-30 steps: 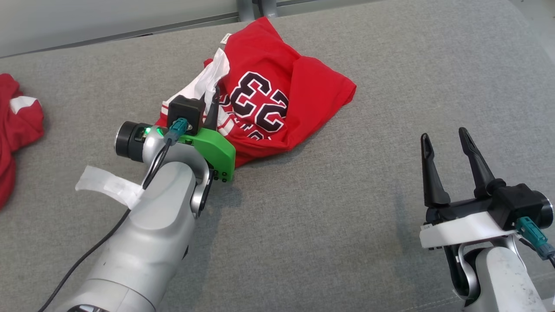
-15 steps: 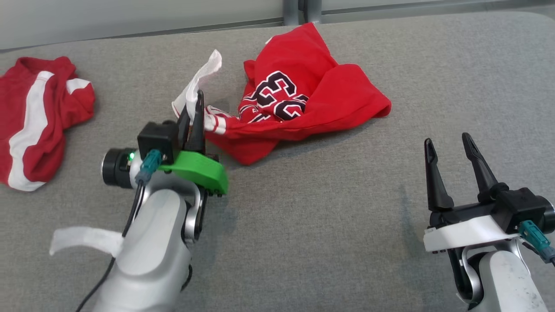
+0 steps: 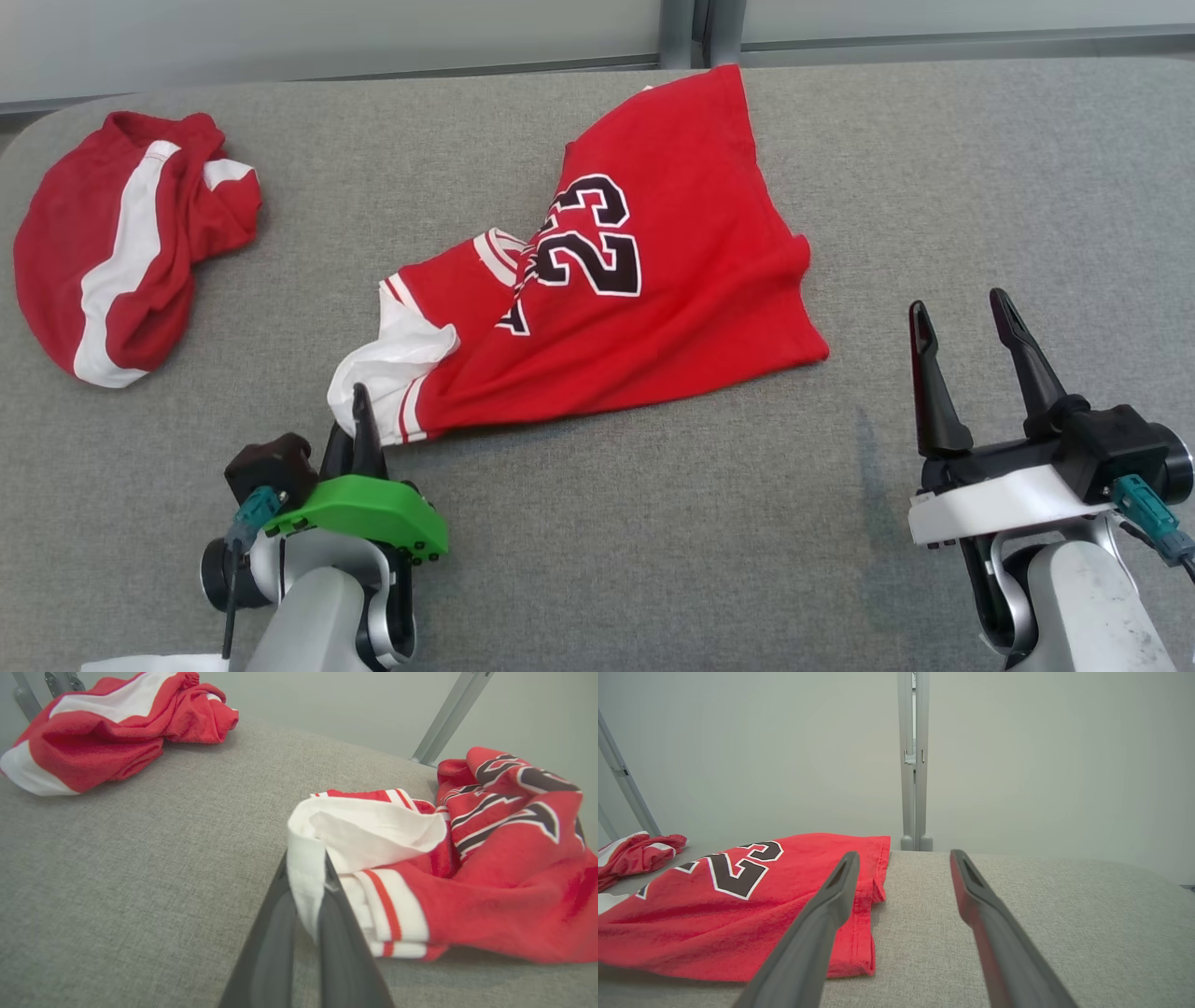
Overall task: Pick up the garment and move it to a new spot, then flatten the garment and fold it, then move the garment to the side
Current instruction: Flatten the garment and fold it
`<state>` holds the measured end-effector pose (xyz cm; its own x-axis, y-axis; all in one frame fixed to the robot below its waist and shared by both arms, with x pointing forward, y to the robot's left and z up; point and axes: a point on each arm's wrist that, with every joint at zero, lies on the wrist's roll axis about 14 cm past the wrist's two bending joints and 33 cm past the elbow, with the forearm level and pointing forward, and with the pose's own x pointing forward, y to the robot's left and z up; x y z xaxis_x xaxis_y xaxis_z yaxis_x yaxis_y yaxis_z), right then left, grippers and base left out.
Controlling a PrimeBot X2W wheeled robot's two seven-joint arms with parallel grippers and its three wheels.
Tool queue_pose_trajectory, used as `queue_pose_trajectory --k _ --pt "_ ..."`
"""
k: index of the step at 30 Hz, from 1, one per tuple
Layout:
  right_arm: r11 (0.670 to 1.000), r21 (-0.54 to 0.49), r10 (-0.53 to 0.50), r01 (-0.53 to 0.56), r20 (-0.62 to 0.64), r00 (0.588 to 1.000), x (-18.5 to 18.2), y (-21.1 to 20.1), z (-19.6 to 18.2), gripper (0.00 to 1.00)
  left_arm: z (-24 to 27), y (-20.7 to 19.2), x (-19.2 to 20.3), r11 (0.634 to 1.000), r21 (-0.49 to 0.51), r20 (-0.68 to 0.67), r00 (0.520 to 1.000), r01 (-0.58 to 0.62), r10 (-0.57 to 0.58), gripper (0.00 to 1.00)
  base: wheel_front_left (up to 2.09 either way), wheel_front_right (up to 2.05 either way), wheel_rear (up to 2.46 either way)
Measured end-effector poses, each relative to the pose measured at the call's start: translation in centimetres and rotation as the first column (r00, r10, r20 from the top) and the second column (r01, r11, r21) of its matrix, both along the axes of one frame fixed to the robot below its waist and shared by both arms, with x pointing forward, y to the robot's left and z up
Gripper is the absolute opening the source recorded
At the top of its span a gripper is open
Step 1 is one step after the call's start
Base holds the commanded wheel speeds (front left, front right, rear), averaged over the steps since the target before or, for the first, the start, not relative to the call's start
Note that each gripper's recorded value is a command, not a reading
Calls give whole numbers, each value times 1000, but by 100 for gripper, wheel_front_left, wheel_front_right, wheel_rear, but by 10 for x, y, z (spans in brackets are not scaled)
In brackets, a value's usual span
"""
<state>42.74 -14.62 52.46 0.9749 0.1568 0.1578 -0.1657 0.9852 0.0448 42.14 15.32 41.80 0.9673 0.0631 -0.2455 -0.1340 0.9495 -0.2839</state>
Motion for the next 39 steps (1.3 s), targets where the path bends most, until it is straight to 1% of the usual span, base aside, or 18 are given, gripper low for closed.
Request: queue_pose_trajectory --k 3,4,7,8,9,10,14,19,22,25,29,31,35,39 --pt "1000 0 1 -1 1 1000 0 0 1 100 -11 6 -8 997 -60 -44 998 -52 50 0 0 0 0" --pt "1000 -1 1 -1 0 1000 -1 0 0 100 -14 11 -10 993 -82 -58 995 -82 78 3 0 0 0" --pt "1000 -1 2 -2 0 1000 -1 1 0 100 -20 16 -16 985 -115 -91 989 -131 120 33 0 0 0" --pt "1000 -1 2 -2 0 1000 -1 1 0 100 -21 16 -17 984 -117 -94 988 -133 123 45 0 0 0" --pt "1000 -2 2 -2 0 1000 -1 1 0 100 -21 15 -17 984 -118 -97 987 -135 124 75 0 0 0" --pt "1000 -2 2 -2 0 1000 -1 1 0 100 -22 15 -18 983 -122 -100 987 -137 126 100 0 0 0" --pt "1000 -2 1 -1 0 1000 0 0 0 100 -19 17 -20 983 -117 -91 987 -144 134 100 0 0 0" --pt "1000 -1 3 -3 3 1000 1 1 1 100 1 24 -12 989 -71 -12 991 -132 131 100 0 0 0" --pt "1000 0 3 -3 7 1000 1 2 2 100 12 22 -9 995 -26 32 995 -94 94 100 0 0 0" --pt "1000 0 3 -3 10 1000 1 2 4 100 16 7 -7 1000 26 58 998 -13 11 100 0 0 0" --pt "1000 -1 -1 1 11 1000 -1 0 4 100 9 -23 -6 987 95 38 990 133 -137 100 0 0 0" --pt "1000 -2 -4 4 10 1000 -2 -1 4 100 6 -32 -1 976 118 26 982 181 -185 100 0 0 0" --pt "1000 -5 -9 9 4 1000 -6 -3 3 100 -3 -41 7 962 145 -17 973 231 -231 100 0 0 0" --pt "1000 -10 -27 27 1 1000 -11 -10 3 100 -19 -46 17 940 202 -96 961 274 -259 100 0 0 0"
